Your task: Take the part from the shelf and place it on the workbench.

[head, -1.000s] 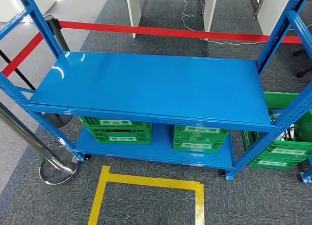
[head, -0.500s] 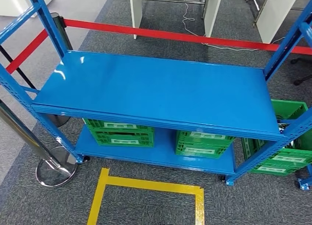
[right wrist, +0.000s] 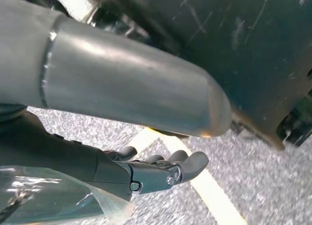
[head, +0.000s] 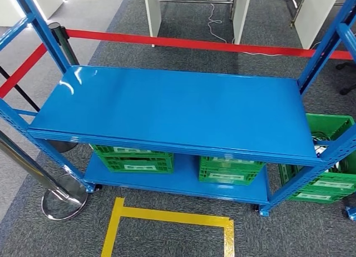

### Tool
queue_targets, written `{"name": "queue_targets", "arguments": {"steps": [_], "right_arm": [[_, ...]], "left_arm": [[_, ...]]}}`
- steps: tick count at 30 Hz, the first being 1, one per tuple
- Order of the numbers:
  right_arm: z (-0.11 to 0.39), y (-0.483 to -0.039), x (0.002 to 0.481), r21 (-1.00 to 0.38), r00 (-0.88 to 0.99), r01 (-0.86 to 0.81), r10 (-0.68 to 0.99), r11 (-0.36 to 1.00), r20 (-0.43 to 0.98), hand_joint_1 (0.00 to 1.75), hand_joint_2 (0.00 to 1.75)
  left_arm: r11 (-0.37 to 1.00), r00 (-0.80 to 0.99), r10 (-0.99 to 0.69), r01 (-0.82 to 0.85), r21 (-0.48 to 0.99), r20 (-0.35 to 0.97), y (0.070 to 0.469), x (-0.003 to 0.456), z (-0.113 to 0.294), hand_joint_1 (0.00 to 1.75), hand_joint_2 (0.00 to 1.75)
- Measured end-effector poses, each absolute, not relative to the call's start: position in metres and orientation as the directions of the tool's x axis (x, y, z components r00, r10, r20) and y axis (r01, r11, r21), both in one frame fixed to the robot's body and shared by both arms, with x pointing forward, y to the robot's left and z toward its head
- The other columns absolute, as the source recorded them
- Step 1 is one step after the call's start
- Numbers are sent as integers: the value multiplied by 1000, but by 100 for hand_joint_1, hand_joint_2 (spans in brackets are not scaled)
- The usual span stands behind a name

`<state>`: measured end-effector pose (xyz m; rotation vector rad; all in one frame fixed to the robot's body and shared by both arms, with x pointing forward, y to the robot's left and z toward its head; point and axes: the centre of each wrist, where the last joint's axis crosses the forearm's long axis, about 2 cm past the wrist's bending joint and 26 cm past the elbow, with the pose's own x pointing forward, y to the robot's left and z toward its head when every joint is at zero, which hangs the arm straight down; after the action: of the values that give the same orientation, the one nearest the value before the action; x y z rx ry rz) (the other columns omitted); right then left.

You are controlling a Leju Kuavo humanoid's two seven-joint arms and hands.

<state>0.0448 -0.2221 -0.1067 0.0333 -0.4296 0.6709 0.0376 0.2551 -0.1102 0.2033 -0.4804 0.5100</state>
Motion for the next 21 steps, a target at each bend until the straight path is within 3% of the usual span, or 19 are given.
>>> {"name": "queue_targets", "arguments": {"steps": [21], "right_arm": [[-107,-224,44,-105,711,-596,584,796,393,0,0]], "left_arm": [[853,761,432,-519,56,485,253,37,-110,0,0]]}}
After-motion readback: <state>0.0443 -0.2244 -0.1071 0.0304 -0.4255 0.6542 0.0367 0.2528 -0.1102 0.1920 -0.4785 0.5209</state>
